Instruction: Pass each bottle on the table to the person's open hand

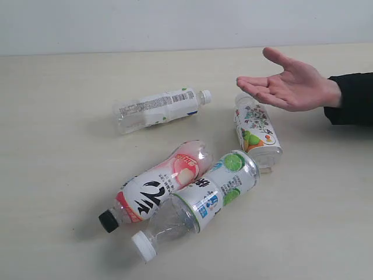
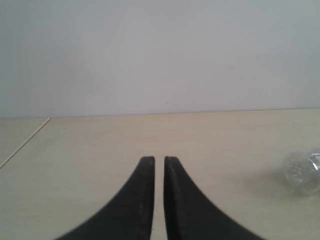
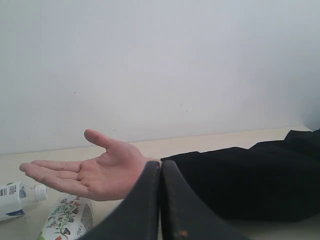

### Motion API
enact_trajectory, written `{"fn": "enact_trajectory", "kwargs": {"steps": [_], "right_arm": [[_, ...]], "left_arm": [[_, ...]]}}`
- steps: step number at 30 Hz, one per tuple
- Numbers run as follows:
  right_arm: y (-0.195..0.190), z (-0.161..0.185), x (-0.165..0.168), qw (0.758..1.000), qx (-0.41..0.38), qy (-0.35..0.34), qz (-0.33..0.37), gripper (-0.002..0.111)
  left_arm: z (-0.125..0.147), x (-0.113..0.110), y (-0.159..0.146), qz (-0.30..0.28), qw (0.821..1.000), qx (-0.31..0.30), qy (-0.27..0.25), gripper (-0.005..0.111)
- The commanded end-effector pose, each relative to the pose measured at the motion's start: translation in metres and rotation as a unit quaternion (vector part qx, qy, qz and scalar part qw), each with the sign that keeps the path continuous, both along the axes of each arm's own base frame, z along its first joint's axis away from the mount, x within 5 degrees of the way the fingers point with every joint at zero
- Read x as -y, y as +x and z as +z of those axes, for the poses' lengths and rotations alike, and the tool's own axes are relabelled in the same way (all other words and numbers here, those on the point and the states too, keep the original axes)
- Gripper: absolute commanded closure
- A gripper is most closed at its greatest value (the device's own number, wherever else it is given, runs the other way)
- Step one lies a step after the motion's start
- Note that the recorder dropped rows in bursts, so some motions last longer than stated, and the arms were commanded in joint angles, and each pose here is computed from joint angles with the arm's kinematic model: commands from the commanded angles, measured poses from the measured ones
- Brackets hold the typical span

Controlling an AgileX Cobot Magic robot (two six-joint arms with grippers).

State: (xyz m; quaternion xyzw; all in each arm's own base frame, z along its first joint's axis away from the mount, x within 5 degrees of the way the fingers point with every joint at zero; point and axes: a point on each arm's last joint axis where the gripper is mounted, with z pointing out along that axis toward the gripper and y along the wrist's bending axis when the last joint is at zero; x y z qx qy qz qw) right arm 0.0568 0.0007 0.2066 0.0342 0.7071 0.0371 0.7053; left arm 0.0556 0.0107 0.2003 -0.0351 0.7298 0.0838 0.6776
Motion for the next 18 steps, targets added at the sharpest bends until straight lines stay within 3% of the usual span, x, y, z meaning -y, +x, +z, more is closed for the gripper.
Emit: {"fn": "enact_trajectory", "kwargs": {"steps": [1,13,18], "right_arm": [[-0.0003,-0.0012,-0.0001,1.000,0.002,-0.003,0.001,0.108],[-0.0003,-0.0006,0.0000,1.000,0.005,-0.002,0.000,0.108],[-0.0003,0.0001,-0.0003,0.997,0.008,0.082,0.003,0.108]], "left_arm": [[-0.0002,0.0001,-0.0003,0.000,1.000,0.005,0.000,0.097],[-0.0002,0.0001,-0.0003,0.000,1.000,0.005,0.000,0.097],[-0.0002,0.0001,-0.0003,0.000,1.000,0.005,0.000,0.097]]}}
